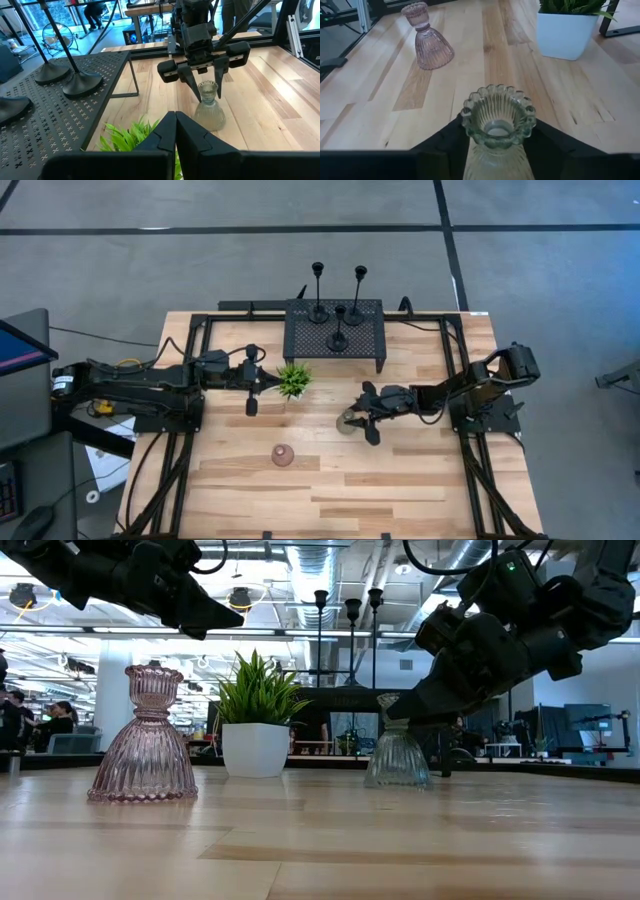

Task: Pick & Place candle stick holders
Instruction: Put the green glass candle holder on the shelf

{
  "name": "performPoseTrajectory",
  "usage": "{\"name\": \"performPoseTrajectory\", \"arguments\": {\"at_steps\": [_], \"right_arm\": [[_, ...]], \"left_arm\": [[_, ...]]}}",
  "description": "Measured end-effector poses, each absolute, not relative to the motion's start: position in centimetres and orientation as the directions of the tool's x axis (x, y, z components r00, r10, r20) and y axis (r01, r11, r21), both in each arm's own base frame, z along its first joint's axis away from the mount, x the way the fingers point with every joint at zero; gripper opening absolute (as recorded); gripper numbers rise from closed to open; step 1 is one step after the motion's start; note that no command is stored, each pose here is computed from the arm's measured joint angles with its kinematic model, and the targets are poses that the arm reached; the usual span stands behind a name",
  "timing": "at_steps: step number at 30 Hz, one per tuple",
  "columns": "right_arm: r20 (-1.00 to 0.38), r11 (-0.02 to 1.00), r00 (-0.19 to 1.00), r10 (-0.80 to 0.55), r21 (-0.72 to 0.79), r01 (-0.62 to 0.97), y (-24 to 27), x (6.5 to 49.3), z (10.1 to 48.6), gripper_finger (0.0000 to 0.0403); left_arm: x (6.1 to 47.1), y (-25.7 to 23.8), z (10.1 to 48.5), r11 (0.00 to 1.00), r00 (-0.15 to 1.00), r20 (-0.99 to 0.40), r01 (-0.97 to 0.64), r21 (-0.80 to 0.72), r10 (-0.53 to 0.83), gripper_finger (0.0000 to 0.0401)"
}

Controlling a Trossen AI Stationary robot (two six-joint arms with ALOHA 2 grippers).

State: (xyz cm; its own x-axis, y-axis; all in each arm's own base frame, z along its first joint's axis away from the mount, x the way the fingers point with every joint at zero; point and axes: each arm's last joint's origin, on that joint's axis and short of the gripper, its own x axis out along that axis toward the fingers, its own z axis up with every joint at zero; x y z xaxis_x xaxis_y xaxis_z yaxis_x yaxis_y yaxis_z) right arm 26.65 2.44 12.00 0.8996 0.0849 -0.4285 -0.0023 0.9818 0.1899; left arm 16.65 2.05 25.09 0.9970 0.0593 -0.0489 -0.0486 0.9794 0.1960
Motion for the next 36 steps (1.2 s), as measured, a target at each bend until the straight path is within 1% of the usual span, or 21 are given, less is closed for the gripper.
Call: {"name": "performPoseTrajectory", "arguments": {"at_steps": [5,8,13,19,23,27,33,36], "right_arm": [[-0.428,0.982,0.900,0.085,0.190,-0.003,2.4,26.7,12.0,0.0138],[-0.428,0.982,0.900,0.085,0.190,-0.002,2.4,26.7,12.0,0.0138],[-0.419,0.979,0.904,0.085,0.205,0.003,2.4,26.6,12.4,0.0149],[-0.379,0.976,0.921,0.087,0.219,-0.003,2.4,26.4,13.7,0.0135],[-0.333,0.975,0.939,0.084,0.222,-0.008,2.2,26.1,15.0,0.0134],[-0.323,0.975,0.944,0.067,0.223,0.007,1.8,25.5,16.3,0.0142],[-0.341,0.974,0.940,0.026,0.221,0.053,0.7,25.1,19.3,0.0131],[-0.360,0.973,0.933,0.000,0.214,0.083,0.0,25.0,20.9,0.0133]], "left_arm": [[16.6,2.0,25.1,0.979,0.997,-0.049,-0.049,0.196,0.059,0.0005],[16.6,2.0,25.1,0.979,0.997,-0.049,-0.049,0.196,0.059,0.0006],[16.6,2.0,25.1,0.979,0.997,-0.050,-0.049,0.196,0.059,0.0005],[16.6,2.0,25.1,0.979,0.997,-0.050,-0.049,0.196,0.059,0.0006],[16.6,2.0,25.1,0.979,0.997,-0.050,-0.049,0.196,0.059,0.0005],[16.6,2.0,25.1,0.979,0.997,-0.049,-0.049,0.196,0.059,0.0005],[16.6,2.0,25.1,0.979,0.997,-0.049,-0.049,0.196,0.059,0.0006],[16.6,2.0,25.1,0.979,0.997,-0.050,-0.049,0.196,0.059,0.0005]]}}
